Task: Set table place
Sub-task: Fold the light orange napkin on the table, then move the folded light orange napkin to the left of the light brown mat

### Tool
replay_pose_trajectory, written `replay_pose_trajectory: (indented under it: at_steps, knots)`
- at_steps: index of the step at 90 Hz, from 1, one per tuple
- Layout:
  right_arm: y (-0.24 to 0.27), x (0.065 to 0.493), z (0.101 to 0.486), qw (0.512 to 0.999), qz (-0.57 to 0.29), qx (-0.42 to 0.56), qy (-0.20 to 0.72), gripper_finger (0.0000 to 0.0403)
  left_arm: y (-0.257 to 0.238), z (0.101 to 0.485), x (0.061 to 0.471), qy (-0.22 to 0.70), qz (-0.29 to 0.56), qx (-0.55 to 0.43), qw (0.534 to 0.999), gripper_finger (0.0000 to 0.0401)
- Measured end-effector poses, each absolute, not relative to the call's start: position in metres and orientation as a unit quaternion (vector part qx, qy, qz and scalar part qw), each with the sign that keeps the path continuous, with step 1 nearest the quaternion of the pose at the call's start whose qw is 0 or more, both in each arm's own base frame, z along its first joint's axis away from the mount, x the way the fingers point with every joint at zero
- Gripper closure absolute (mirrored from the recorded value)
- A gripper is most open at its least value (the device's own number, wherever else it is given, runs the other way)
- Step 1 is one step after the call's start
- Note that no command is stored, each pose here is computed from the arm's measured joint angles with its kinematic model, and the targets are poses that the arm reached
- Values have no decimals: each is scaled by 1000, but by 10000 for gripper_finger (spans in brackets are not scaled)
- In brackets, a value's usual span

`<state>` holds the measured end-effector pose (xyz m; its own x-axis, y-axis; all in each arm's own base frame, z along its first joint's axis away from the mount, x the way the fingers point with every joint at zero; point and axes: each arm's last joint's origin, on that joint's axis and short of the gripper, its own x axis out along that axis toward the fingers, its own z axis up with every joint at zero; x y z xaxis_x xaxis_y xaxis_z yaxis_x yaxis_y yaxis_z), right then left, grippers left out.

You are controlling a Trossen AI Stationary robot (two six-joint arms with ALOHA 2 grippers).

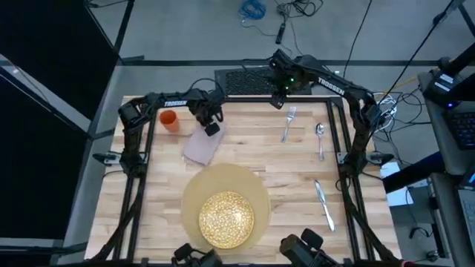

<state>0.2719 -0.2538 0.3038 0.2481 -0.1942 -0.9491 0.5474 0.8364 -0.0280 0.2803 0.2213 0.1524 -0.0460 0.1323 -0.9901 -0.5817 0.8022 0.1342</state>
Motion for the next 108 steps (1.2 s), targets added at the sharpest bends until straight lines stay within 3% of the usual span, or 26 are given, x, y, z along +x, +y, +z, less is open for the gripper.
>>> replay_pose_trajectory:
  at_steps: [15,41,65,81,91,108]
  knots:
    - [-254,272,304,775,-239,156,565,238,216,153,279,690,301,-154,640,401]
    - [-253,272,304,773,-241,160,565,238,208,153,289,691,283,-111,656,396]
    - [-253,271,303,770,-239,162,569,238,202,153,292,696,299,-82,648,326]
    - [-253,271,303,770,-238,161,570,238,202,157,293,703,375,17,604,276]
    - [-253,271,303,770,-238,161,570,238,204,160,292,702,422,79,569,265]
    - [-253,271,303,770,-238,161,570,238,199,160,296,705,405,91,574,264]
